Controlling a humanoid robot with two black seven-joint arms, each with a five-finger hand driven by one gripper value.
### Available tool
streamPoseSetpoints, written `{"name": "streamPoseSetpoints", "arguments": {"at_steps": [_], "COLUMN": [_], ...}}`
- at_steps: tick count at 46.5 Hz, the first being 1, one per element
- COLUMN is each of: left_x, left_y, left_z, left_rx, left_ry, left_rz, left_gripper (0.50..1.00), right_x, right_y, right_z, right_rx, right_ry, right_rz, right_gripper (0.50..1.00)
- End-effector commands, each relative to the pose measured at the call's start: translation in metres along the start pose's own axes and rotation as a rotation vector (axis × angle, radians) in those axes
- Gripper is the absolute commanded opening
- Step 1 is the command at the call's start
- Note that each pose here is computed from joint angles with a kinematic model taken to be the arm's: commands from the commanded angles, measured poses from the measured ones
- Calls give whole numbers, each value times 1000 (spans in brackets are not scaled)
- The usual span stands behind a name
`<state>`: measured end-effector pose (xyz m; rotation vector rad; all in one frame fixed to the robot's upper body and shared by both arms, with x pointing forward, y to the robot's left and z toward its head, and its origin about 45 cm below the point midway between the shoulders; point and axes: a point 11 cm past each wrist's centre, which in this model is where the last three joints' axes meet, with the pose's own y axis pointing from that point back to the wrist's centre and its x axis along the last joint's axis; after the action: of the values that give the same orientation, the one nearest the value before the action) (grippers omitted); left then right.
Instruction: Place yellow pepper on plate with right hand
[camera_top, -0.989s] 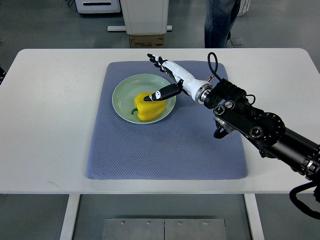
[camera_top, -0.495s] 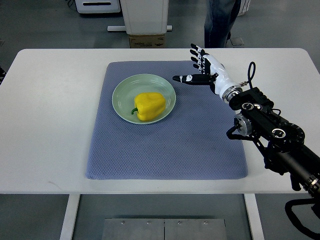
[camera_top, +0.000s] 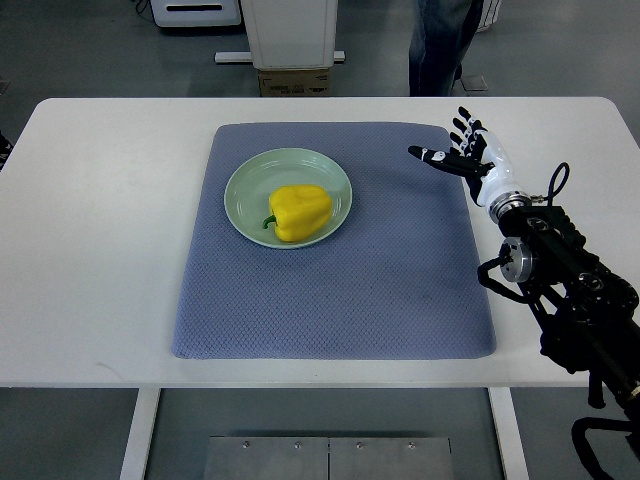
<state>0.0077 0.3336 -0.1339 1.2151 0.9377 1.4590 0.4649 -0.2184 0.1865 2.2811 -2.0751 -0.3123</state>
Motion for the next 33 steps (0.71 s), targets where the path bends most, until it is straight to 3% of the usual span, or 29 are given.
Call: {"name": "streamPoseSetpoints", "arguments": {"at_steps": [1, 33], "left_x": [0, 0], "left_y": [0, 0], "left_z": [0, 0], "left_rx": [0, 1], "left_ry": [0, 0], "left_rz": [0, 0], "left_gripper": [1000, 1000], "right_x": [8, 31], "right_y": [0, 8], "right_z": [-3, -1], "right_rx": [2, 24], "right_ry": [-44, -202], "right_rz": [24, 97], "right_gripper": [1000, 1000]}}
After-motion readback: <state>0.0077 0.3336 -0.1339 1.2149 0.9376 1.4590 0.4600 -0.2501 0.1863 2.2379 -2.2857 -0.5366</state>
